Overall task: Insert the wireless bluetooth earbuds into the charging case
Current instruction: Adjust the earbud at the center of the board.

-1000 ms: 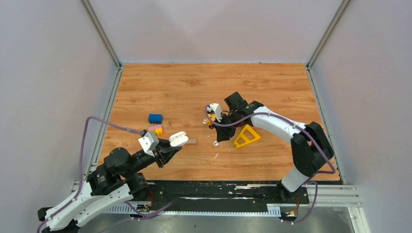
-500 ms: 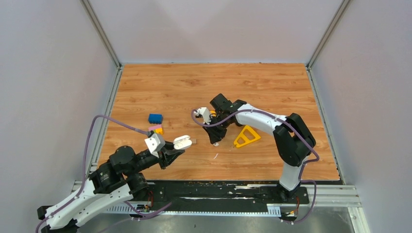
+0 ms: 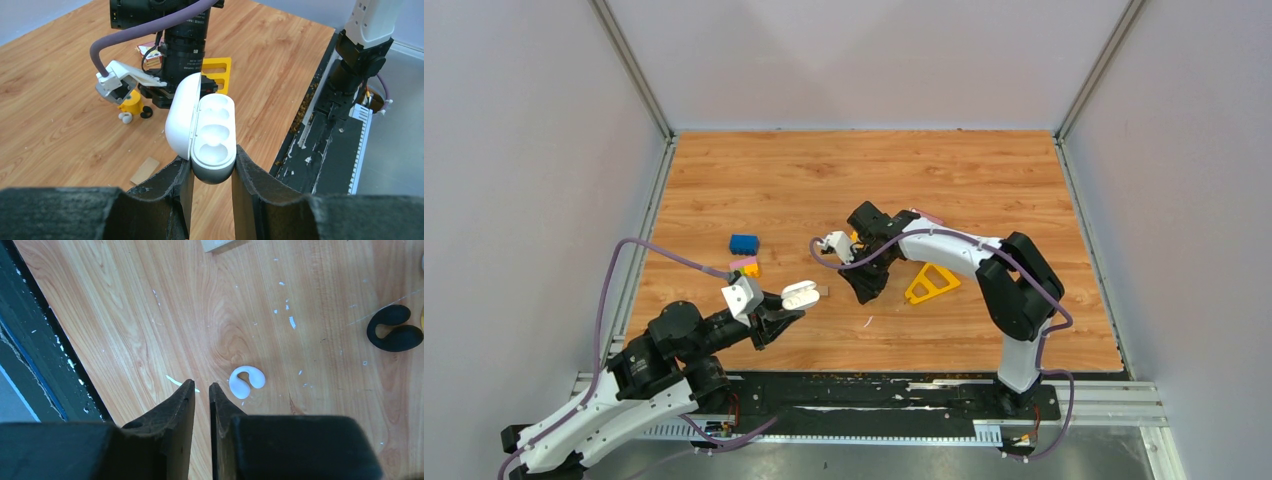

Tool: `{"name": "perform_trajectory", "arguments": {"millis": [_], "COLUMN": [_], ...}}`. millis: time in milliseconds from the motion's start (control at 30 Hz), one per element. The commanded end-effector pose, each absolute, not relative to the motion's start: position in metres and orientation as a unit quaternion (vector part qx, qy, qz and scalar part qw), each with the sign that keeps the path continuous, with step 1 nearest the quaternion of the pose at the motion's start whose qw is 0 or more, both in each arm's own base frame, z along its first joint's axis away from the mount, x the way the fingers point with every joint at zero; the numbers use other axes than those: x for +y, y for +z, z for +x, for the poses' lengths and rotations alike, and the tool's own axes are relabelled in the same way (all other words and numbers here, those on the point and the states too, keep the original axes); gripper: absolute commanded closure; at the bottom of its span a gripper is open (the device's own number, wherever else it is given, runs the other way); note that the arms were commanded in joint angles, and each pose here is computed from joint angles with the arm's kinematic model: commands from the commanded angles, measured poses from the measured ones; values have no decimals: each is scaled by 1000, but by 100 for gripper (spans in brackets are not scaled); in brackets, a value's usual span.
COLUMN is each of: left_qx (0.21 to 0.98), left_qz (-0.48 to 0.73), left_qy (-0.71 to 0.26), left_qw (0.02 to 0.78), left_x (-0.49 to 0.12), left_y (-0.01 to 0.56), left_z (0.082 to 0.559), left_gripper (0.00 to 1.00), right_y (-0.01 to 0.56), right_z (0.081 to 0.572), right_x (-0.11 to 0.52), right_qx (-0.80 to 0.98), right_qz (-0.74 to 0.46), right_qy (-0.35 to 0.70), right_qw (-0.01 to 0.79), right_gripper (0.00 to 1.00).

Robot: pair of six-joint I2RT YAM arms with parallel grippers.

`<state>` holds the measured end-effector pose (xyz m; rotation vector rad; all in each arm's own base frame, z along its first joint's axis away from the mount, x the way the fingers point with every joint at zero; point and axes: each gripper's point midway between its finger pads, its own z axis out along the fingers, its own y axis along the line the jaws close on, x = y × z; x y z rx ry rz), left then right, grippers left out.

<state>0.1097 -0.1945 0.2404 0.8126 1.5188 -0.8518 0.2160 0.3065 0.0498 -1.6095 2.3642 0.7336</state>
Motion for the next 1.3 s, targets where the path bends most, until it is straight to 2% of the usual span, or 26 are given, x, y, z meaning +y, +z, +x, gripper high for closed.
{"name": "perform_trajectory", "arguments": {"millis": [0,533,1267], "left_qx": [634,633,635], "left_qz": [348,355,363], "left_qy": [-368,-372,-372], "left_qw": [585,579,571], "left_x": [-195,-199,-202], "left_y": [248,247,243], "left_z": [110,108,107], "left_gripper": [100,100,100], "right_y": [52,44,48], "right_z": [226,241,240], "right_x": [313,310,308], "right_qx": [798,812,812], "right_qz": [-546,-538,-537], "right_qy": [231,194,192], "right_qw": [106,118,120], "right_gripper": [82,81,80]}}
